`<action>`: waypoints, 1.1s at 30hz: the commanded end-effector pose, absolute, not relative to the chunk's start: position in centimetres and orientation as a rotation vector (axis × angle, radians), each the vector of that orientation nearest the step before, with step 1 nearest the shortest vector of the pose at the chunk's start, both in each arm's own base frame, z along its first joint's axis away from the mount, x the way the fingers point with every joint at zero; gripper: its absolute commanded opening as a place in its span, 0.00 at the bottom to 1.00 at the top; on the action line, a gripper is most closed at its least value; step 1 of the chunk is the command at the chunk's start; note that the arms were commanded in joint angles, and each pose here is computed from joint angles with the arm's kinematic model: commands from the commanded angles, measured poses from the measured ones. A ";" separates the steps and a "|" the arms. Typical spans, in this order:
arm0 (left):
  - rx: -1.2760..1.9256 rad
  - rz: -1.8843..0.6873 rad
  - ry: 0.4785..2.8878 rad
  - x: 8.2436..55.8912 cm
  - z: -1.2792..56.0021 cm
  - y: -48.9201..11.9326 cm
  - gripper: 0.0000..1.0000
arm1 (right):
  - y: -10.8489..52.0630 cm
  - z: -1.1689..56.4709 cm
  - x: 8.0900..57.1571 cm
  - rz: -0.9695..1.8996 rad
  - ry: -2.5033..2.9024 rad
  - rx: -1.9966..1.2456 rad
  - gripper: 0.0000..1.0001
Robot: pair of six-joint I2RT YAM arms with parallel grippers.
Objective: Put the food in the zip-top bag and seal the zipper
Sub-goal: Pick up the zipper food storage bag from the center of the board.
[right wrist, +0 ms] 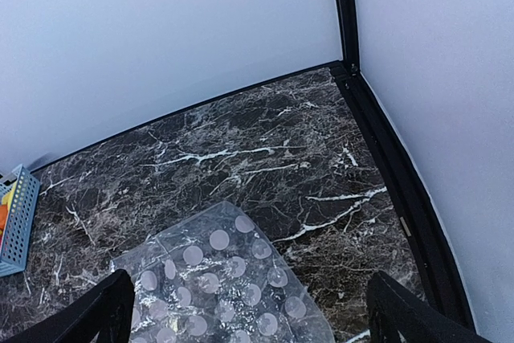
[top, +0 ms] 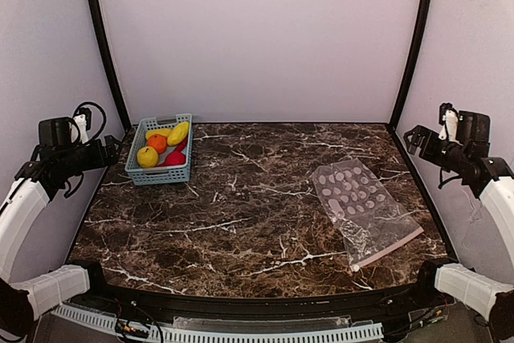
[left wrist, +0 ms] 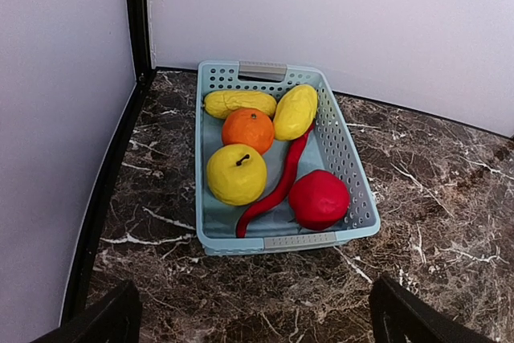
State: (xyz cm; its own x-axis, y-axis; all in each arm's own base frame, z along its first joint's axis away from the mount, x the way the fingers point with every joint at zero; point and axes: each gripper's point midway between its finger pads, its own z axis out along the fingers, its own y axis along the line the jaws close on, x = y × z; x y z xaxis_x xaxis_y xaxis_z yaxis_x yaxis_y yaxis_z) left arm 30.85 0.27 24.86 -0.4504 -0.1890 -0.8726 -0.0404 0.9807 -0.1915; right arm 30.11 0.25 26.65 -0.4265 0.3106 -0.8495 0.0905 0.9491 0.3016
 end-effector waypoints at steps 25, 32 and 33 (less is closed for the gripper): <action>0.206 -0.521 2.031 35.1 29.3 -10.3 1.00 | 14.5 20.0 29.6 0.452 2.335 -0.081 0.86; 0.199 -0.490 2.113 34.7 25.2 -9.9 1.00 | 18.9 14.7 29.3 0.250 2.482 -0.188 0.84; 0.198 -0.479 2.114 34.7 25.1 -9.7 1.00 | 19.7 14.2 29.2 0.230 2.492 -0.211 0.84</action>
State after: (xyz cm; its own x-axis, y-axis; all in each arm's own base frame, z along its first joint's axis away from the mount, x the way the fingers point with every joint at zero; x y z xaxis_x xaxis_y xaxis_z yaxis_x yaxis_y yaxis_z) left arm 35.31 -9.82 25.81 -0.5562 -0.0628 -0.8287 0.3136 0.9076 -0.2793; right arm 28.32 18.77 14.76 -0.8031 -0.0826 -0.5902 -0.2521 0.9445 0.2109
